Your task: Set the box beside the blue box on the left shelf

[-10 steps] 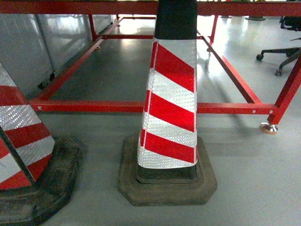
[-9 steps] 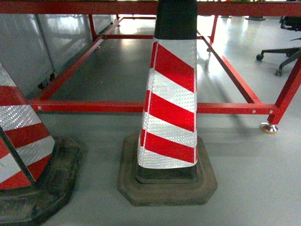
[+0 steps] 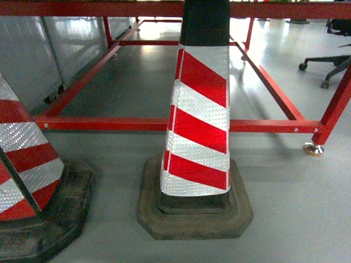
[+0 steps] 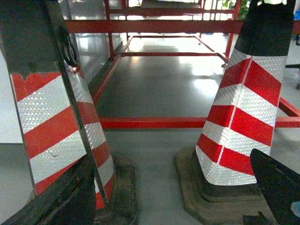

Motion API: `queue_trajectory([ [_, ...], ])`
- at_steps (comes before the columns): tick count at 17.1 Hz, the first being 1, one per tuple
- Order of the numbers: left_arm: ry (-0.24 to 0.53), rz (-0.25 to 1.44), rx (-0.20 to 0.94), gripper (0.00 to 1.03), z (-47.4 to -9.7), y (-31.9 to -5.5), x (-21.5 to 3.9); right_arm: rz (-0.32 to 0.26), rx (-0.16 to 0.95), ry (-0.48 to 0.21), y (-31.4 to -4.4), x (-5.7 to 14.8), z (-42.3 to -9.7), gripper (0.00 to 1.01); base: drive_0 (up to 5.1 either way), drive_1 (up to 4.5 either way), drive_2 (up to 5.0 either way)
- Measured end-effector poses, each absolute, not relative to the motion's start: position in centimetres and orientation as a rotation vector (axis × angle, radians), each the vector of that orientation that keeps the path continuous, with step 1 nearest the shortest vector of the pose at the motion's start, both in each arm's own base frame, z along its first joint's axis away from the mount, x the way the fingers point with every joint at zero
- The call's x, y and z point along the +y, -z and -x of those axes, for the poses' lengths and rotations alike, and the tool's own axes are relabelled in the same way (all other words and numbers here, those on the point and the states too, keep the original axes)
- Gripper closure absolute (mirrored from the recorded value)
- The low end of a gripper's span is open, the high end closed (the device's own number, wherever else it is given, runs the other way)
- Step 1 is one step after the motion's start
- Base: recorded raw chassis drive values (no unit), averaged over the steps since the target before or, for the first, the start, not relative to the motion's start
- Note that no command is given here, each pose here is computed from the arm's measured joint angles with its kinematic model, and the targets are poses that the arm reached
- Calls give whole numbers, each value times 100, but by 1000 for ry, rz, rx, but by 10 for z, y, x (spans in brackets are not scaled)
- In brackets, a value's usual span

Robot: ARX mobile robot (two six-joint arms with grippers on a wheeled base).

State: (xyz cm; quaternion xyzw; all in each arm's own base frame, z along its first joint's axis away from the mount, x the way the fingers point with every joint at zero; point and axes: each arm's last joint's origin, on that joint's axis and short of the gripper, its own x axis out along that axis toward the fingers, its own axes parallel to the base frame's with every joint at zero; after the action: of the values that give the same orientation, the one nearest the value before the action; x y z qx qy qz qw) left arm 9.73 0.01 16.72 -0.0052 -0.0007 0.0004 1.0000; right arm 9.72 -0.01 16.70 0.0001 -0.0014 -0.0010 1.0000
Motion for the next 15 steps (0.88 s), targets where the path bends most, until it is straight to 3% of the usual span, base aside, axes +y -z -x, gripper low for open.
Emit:
queue_trajectory([
  [15,-2,1,-1,5,-97,-167,0,0,-2,-1,-167,0,-97,3,0,0,0],
])
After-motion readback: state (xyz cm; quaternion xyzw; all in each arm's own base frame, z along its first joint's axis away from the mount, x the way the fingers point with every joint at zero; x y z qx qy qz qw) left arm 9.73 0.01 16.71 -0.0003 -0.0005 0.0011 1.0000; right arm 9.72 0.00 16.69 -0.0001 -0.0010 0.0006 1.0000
